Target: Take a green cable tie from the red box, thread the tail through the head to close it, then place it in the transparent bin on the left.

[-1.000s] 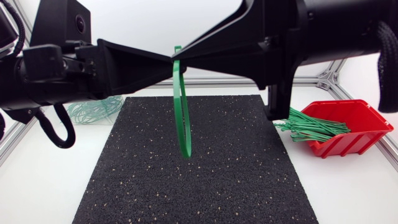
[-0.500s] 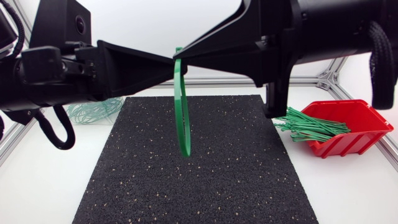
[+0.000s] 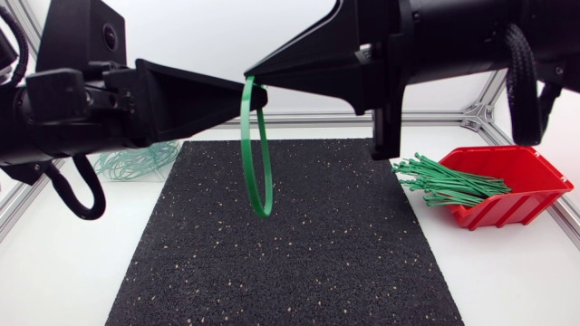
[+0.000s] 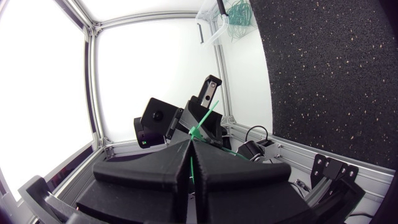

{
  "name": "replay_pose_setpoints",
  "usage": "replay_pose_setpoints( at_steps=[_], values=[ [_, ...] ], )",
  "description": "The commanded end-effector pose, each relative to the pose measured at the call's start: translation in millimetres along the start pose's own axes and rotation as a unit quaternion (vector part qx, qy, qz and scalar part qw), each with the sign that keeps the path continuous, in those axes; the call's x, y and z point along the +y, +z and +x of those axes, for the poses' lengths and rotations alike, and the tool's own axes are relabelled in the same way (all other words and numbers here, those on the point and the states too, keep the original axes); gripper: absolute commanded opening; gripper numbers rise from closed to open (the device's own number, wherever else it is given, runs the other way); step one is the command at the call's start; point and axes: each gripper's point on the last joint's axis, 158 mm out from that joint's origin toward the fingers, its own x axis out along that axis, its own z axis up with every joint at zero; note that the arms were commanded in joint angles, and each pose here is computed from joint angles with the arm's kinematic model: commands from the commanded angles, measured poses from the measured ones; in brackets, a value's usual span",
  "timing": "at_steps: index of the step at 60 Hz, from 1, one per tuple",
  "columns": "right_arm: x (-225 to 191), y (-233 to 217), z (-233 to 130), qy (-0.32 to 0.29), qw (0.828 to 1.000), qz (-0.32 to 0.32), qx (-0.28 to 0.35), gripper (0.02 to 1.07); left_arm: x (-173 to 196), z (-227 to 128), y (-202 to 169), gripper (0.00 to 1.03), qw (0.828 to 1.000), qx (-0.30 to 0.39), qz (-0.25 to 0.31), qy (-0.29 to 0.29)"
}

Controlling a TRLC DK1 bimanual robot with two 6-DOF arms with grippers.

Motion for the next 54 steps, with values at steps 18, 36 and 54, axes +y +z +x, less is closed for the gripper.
replay_pose_setpoints(
  at_steps=[18,36,54],
  values=[
    [10,-10,-15,0.013,1.0,-0.013,-0.011,0.23,-11,-7,-3,0.04,1.0,0.0,0.018,-0.013],
    [-1,11,-16,0.004,0.999,-0.01,-0.033,0.23,-9,-8,-5,0.04,1.0,0.001,0.025,-0.011],
    [-4,16,0,-0.005,1.0,-0.015,-0.021,0.22,-13,-7,-12,0.04,0.998,0.009,0.05,-0.021]
  ],
)
